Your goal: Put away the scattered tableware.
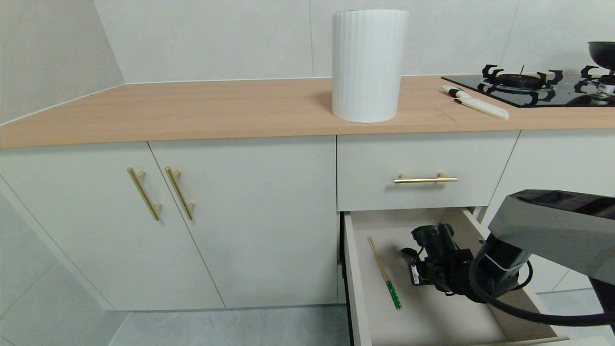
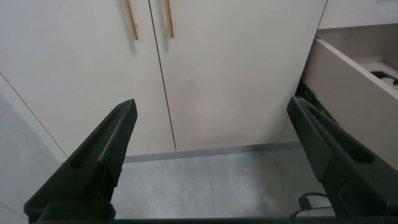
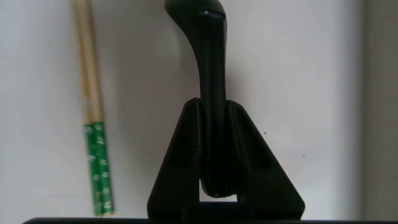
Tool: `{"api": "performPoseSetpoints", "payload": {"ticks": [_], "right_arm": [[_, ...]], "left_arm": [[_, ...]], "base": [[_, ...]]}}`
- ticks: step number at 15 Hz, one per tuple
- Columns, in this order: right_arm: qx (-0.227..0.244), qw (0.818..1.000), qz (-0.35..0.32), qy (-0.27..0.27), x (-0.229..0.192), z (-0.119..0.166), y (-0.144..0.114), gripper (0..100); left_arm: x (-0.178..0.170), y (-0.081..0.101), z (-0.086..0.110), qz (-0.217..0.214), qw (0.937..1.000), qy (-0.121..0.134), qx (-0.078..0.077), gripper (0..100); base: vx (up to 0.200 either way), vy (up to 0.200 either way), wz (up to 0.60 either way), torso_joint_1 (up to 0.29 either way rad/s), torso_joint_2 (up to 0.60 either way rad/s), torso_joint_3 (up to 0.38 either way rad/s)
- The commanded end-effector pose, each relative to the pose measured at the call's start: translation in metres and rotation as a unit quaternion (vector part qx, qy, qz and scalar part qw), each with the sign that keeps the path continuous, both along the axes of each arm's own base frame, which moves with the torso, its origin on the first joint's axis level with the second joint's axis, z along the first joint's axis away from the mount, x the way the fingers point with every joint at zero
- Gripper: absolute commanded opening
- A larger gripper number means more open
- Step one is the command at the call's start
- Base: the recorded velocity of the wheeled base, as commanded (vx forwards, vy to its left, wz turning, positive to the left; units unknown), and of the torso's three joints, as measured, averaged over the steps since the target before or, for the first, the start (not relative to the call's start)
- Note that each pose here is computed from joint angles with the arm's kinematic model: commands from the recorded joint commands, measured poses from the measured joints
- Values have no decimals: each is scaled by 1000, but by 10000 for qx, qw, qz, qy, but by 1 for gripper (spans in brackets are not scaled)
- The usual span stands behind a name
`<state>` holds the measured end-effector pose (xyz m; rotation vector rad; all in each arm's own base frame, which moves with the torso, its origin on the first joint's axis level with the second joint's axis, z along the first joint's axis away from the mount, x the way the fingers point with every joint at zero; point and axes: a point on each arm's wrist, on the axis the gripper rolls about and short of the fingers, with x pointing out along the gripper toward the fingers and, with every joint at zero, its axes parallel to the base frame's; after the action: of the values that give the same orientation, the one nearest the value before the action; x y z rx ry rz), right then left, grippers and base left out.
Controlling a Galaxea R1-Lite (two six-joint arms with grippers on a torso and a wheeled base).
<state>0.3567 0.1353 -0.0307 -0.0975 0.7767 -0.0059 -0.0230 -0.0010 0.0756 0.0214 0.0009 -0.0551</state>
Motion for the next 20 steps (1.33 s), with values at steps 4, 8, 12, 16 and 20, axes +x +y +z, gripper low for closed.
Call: {"api": "performPoseSetpoints", "payload": {"ticks": [4, 8, 12, 16, 20], "right_arm": [[-43, 9999, -38, 104, 2, -11, -2, 0], [-40, 9999, -46, 97, 3, -10, -3, 0], [-40, 9999, -51, 81, 3, -9, -3, 100], [-20, 10000, -57, 45, 2, -5, -3, 100], [126, 9996, 4, -261, -15, 41, -9, 100]], "left_arm": [[0, 0, 0, -1, 10000, 0, 0, 100], [0, 0, 0, -1, 10000, 0, 0, 100], [0, 0, 0, -1, 10000, 0, 0, 100], [0, 0, 0, -1, 10000, 0, 0, 100], [0, 0, 0, -1, 10000, 0, 0, 100]], "base": [[0, 0, 0, 0, 0, 0], [0, 0, 0, 0, 0, 0], [0, 0, 0, 0, 0, 0], [0, 0, 0, 0, 0, 0], [0, 0, 0, 0, 0, 0]]}}
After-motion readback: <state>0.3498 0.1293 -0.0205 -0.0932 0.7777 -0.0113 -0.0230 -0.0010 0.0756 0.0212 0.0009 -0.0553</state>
